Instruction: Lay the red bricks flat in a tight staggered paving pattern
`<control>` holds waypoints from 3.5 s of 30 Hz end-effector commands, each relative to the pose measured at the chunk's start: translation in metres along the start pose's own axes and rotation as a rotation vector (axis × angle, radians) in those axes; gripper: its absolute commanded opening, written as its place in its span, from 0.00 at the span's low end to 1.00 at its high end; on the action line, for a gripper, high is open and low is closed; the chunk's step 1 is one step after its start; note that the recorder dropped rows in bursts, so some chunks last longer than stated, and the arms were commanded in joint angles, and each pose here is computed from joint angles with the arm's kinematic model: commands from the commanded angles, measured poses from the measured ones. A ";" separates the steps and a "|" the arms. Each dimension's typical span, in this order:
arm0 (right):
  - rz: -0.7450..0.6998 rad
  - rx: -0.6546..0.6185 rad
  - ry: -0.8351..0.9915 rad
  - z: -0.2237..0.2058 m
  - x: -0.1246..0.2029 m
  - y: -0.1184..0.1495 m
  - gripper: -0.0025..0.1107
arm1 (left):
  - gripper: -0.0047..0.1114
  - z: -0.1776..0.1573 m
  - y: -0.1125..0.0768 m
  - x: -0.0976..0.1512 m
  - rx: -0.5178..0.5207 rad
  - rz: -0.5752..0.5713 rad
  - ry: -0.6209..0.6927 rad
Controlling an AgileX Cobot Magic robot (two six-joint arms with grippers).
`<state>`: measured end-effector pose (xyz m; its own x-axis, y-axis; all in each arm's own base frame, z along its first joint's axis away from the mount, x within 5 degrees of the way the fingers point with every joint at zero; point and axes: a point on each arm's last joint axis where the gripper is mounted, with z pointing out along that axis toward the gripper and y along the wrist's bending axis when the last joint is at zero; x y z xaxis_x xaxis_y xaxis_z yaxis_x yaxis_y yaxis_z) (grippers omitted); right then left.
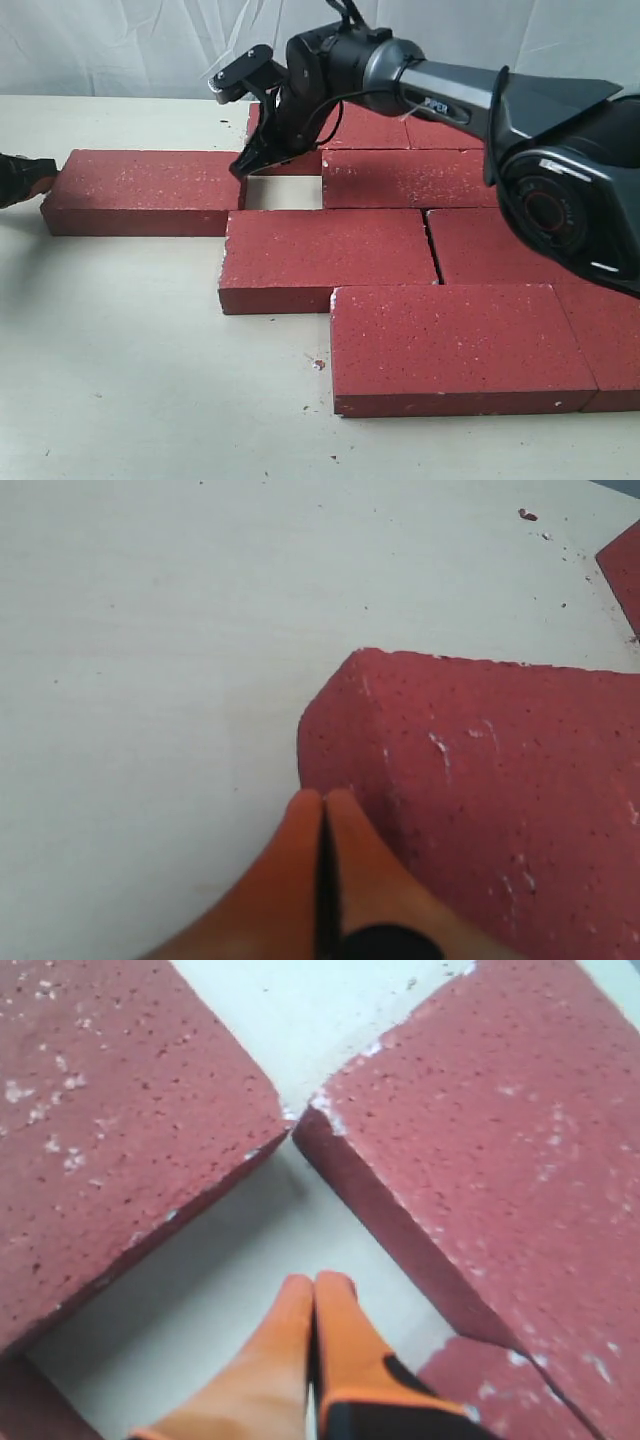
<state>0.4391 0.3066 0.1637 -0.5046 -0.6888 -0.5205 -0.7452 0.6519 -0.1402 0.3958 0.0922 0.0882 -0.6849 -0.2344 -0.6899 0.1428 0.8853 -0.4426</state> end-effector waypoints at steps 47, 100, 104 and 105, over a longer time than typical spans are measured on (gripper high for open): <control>0.136 0.368 0.011 -0.171 0.150 -0.086 0.01 | 0.04 0.048 -0.081 0.015 0.123 0.135 0.102; 0.301 0.248 -0.077 -0.167 0.140 -0.071 0.01 | 0.04 -0.050 -0.175 -0.038 0.184 0.467 0.106; 0.163 0.179 -0.042 -0.163 0.133 -0.050 0.01 | 0.04 -0.048 -0.205 -0.032 0.109 0.572 0.147; 0.121 0.162 -0.046 -0.162 0.131 -0.045 0.01 | 0.04 -0.048 -0.211 -0.032 0.085 0.591 0.139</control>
<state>0.3435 0.1233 0.2377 -0.6225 -0.5086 -0.5948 -0.5116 0.8396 -0.1825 0.3595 -0.0502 0.2227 -0.5758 0.2973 -0.7616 0.5747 0.8098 -0.1184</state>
